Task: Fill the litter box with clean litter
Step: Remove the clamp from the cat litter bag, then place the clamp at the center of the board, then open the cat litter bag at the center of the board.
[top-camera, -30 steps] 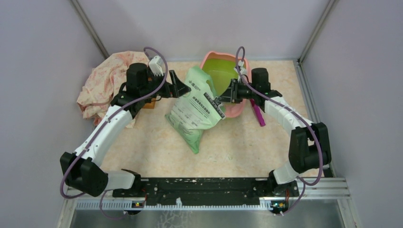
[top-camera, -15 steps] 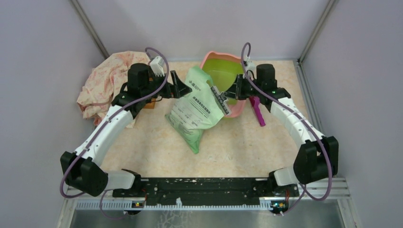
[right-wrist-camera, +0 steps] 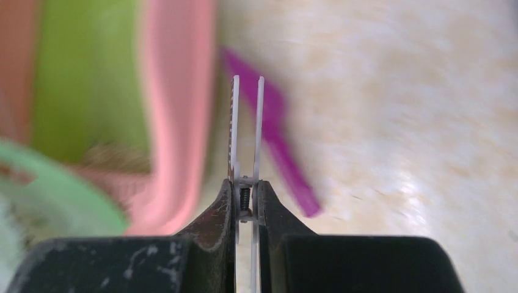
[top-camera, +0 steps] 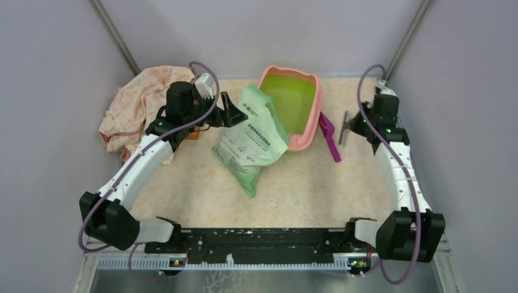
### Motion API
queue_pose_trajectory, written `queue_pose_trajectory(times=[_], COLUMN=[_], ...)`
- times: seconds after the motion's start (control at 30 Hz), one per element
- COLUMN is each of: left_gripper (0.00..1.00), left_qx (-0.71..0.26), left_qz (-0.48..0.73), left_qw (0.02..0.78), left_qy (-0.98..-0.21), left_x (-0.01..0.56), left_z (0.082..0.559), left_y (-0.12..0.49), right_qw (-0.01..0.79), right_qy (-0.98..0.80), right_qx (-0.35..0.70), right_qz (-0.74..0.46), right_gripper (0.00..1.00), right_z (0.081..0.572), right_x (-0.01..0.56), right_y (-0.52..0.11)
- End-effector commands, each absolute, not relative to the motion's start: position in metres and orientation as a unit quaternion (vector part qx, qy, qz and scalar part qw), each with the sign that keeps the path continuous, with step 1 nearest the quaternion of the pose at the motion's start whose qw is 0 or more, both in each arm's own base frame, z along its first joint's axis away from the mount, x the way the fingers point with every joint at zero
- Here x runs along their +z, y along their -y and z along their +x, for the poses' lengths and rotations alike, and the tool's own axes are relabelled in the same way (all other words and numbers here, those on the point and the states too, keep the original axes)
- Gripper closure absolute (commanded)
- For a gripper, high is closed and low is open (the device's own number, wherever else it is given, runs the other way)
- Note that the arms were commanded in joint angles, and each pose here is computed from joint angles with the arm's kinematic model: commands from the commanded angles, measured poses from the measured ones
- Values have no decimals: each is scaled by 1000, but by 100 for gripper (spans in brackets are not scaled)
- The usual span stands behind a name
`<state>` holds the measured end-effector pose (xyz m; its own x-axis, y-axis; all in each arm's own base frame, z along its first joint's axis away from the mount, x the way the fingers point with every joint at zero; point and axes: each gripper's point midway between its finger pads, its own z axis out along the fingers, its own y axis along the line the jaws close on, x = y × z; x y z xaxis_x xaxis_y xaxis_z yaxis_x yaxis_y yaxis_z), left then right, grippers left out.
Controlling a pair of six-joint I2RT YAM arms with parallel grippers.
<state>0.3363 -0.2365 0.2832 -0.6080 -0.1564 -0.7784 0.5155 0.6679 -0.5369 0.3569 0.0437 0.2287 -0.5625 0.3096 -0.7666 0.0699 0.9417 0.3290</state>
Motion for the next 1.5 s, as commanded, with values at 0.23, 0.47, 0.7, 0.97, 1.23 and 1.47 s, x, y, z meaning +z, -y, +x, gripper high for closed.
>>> queue_pose_trajectory(times=[0.23,0.47,0.7,0.97,1.23,1.47], left_gripper=[1,1,1,1,1,1], left_qx=[-400,-393,-395,-390,-383,-380], left_qz=[134,134,132,129,124,120], left_qw=[428,429,426,426,425,423], left_qy=[-800,-803,-803,-806,-811,-814], left_x=[281,280,279,278,275,274], left_z=[334,332,334,336,334,332], left_y=[243,240,241,241,237,235], right_qw=[372,347,385,458,441,425], right_qy=[-880,-890,-884,-853,-826,-817], right_qx=[28,17,31,249,326,357], right_qz=[296,296,265,15,-133,-154], right_gripper=[100,58,44,53,78,83], right_z=[343,346,342,354,361,379], right_x=[113,94,132,225,252,251], right_y=[53,55,45,-107,-198,-235])
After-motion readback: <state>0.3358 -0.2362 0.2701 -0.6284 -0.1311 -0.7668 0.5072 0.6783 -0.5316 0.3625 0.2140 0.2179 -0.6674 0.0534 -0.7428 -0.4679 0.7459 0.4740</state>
